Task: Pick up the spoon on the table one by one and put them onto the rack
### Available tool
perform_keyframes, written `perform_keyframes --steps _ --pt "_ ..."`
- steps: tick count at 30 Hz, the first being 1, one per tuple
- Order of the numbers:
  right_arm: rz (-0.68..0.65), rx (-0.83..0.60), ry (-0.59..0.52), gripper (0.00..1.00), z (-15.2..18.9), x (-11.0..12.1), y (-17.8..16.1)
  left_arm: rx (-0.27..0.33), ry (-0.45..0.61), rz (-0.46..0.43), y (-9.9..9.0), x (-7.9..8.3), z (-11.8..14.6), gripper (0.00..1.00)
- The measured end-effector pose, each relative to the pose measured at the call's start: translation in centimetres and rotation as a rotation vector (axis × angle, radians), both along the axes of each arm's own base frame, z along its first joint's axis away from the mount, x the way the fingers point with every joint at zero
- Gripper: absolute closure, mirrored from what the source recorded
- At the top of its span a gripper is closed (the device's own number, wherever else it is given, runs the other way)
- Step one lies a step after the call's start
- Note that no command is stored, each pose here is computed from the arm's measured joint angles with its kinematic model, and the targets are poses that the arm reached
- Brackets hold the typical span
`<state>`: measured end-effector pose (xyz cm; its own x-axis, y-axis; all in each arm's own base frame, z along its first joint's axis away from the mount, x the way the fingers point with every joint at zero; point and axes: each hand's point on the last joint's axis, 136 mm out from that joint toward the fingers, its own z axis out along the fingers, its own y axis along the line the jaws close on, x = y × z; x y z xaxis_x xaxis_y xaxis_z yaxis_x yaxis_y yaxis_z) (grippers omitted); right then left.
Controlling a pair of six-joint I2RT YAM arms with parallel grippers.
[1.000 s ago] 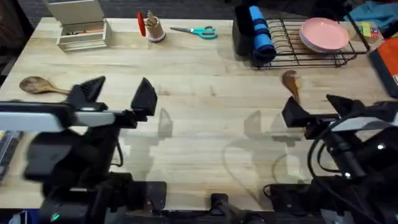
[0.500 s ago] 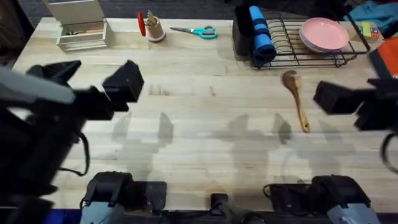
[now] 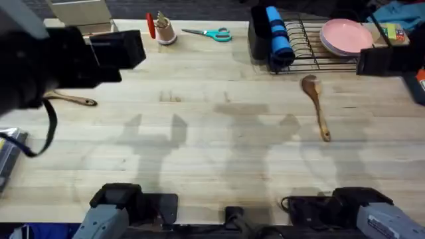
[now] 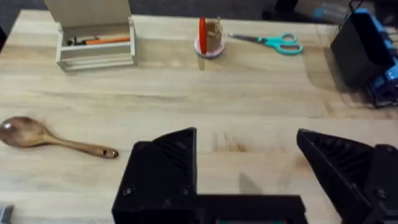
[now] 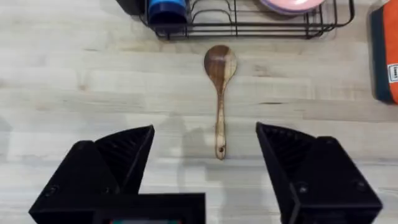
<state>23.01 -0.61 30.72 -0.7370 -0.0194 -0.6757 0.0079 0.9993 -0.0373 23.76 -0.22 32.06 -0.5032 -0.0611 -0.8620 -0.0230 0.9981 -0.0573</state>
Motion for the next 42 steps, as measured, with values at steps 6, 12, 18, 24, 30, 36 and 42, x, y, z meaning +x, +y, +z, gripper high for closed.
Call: perform_keyframes --steps 6,12,18,24,30,36,42 --pt "0.000 0.000 0.046 0.009 -0.1 1.2 0.0 0.001 0.081 0.000 0.0 0.9 -0.1 0.007" --pt "0.000 0.000 0.063 0.009 -0.4 1.3 0.0 0.001 0.100 0.000 0.0 1.2 -0.5 0.007" --pt "-0.001 0.000 0.074 0.009 -0.7 1.6 0.0 0.001 0.100 0.000 0.0 1.2 -0.5 0.007" --pt "-0.008 -0.009 0.161 0.009 -2.7 3.2 -0.2 0.001 0.100 0.000 0.0 1.2 -0.5 0.007" --pt "-0.010 -0.012 0.259 0.009 -5.1 4.7 -0.3 0.001 0.100 0.000 0.0 1.2 -0.5 0.007" --pt "-0.012 -0.015 0.322 0.009 -6.8 5.6 -0.4 0.001 0.100 0.000 0.0 1.2 -0.5 0.007" --pt "-0.011 -0.015 0.372 0.009 -8.2 6.3 -0.4 0.001 0.100 0.000 0.0 1.2 -0.5 0.007"
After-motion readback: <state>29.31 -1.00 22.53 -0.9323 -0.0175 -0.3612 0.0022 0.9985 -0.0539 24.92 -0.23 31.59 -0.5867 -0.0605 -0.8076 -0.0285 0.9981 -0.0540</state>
